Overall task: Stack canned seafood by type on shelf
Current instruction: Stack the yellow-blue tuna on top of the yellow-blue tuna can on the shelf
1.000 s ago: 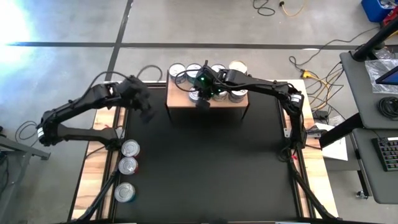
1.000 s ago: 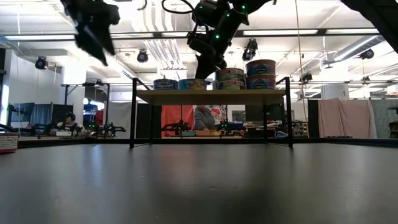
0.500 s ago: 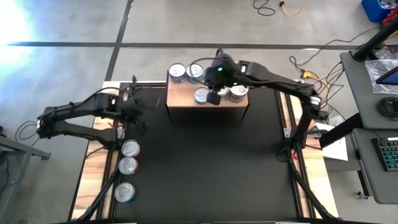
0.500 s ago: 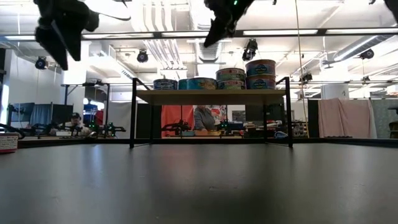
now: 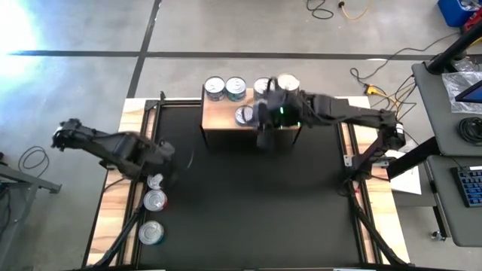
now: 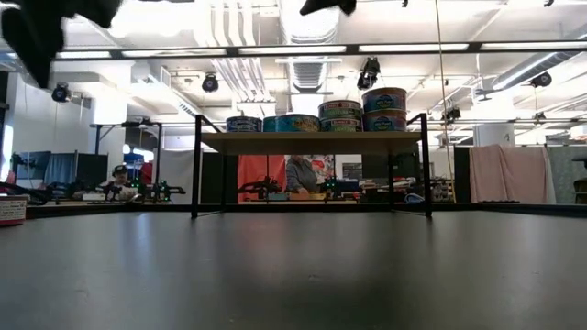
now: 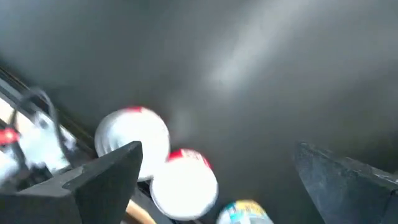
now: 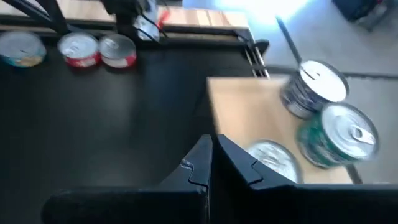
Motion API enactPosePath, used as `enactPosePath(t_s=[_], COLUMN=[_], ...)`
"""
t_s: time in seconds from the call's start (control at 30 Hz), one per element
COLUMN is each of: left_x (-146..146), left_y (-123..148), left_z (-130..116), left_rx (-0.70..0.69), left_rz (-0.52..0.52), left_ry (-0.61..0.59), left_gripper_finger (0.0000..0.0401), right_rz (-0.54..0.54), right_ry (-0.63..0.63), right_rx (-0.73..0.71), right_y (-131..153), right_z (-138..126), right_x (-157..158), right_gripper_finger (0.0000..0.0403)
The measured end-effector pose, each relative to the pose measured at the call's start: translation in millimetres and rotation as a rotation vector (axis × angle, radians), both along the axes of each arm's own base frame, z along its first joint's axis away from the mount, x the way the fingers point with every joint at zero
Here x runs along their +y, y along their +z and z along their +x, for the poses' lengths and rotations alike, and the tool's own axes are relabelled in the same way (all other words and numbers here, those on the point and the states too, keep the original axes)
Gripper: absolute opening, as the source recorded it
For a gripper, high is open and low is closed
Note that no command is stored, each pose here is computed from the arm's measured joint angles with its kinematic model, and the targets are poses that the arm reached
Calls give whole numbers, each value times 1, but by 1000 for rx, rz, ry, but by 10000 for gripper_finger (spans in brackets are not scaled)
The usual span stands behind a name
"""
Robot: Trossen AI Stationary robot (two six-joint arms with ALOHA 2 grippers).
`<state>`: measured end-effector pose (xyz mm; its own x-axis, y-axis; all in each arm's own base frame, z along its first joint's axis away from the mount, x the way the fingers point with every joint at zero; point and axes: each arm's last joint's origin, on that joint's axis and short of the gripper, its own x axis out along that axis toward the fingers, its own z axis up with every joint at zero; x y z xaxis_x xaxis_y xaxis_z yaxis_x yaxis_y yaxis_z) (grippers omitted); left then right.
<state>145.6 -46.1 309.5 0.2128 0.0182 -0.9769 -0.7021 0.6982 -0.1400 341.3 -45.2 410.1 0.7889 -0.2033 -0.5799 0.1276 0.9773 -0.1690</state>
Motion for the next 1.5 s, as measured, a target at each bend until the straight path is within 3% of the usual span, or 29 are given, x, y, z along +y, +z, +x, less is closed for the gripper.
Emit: enactPosePath(t_s=[0.23,0.37,0.57,0.77,1.03,1.23,1.37,1.5], left_x=[-59,-97,-134,-154,-170,-174,-179,-180], left_y=[-11,-24,-52,-68,-86,-103,-117,-131], left_z=[-10,-13,-5,6,17,14,15,22], left_rx=[121,145,282,404,497,702,732,725], left_rz=[-140,-152,-82,-84,-72,-225,-305,-296], left_ry=[5,17,17,3,-82,-188,-222,-203], left_gripper_finger=[400,400,374,281,23,3,1,0], right_rz=[0,40,81,28,-48,-108,-121,-116], right_ry=[34,55,19,19,46,60,70,71], right_rx=[-28,-16,84,122,226,355,377,367], right_y=[-1,-8,-26,-38,-42,-43,-42,-39], right_z=[0,-4,-23,-32,-42,-63,-70,-71], right_x=[77,113,155,173,170,167,167,166], right_gripper_finger=[13,13,13,13,13,13,13,13])
